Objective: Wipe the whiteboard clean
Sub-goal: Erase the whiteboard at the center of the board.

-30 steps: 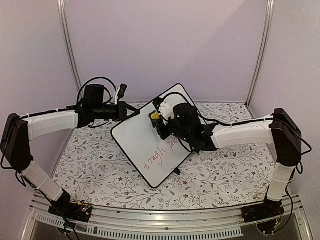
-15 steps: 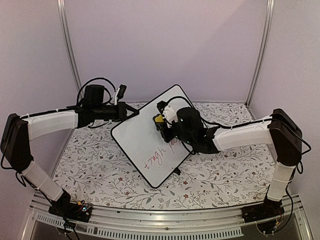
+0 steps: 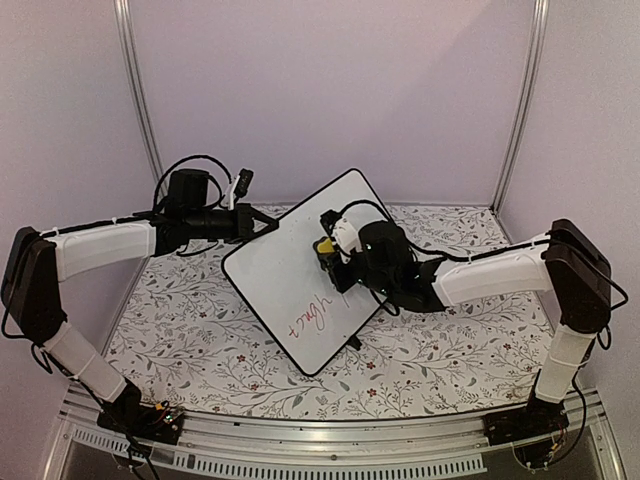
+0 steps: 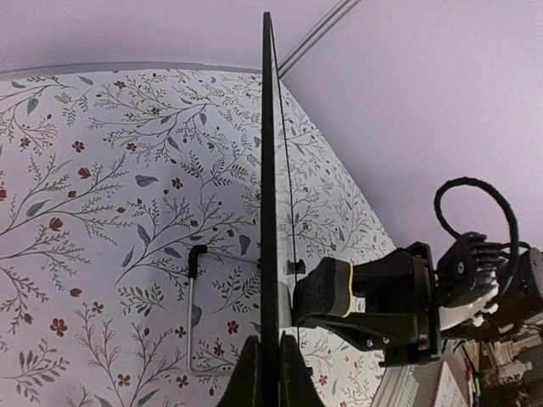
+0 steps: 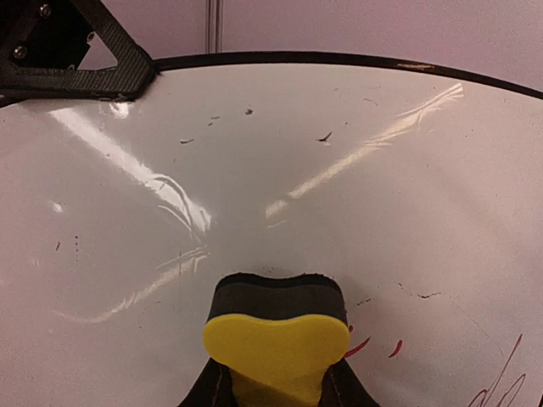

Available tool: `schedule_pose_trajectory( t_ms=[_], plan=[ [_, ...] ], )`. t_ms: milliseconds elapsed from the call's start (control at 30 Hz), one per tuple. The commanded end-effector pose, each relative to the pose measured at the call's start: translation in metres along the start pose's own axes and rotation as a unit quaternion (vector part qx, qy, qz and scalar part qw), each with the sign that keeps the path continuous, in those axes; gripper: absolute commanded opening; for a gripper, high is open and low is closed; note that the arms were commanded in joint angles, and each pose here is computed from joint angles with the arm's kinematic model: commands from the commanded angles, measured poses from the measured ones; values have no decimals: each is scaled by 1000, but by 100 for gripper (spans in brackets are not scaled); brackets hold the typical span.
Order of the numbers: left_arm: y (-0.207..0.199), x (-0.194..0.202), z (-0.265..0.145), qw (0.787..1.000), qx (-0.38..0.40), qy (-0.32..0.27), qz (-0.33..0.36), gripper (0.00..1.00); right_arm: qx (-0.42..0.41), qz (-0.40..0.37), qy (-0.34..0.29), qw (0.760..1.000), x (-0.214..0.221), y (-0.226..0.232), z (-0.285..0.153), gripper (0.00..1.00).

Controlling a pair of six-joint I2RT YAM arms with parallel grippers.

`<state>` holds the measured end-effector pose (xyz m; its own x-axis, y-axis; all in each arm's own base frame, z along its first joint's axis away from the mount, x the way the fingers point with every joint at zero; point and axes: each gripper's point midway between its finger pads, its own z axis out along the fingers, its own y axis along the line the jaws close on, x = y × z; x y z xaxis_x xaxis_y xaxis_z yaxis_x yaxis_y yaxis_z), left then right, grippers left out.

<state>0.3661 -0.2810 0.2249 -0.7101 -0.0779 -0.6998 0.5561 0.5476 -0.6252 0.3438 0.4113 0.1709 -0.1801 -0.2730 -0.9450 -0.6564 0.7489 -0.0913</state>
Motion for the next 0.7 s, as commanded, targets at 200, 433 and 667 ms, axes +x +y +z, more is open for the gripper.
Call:
schedule_pose_trajectory(
  t_ms=[200,433,667],
  plan=[
    [-27,-10,-3,998,42,-11,44,0,13,-4,-33,999,-46,-11,23,0],
    [-26,-11,-4,998,41,-13,44,0,14,-8,-15,1000,-32,-13,27,0],
    [-26,-11,-4,998,41,-12,43,0,8,-1,14,1000,2,-13,13,0]
  ],
)
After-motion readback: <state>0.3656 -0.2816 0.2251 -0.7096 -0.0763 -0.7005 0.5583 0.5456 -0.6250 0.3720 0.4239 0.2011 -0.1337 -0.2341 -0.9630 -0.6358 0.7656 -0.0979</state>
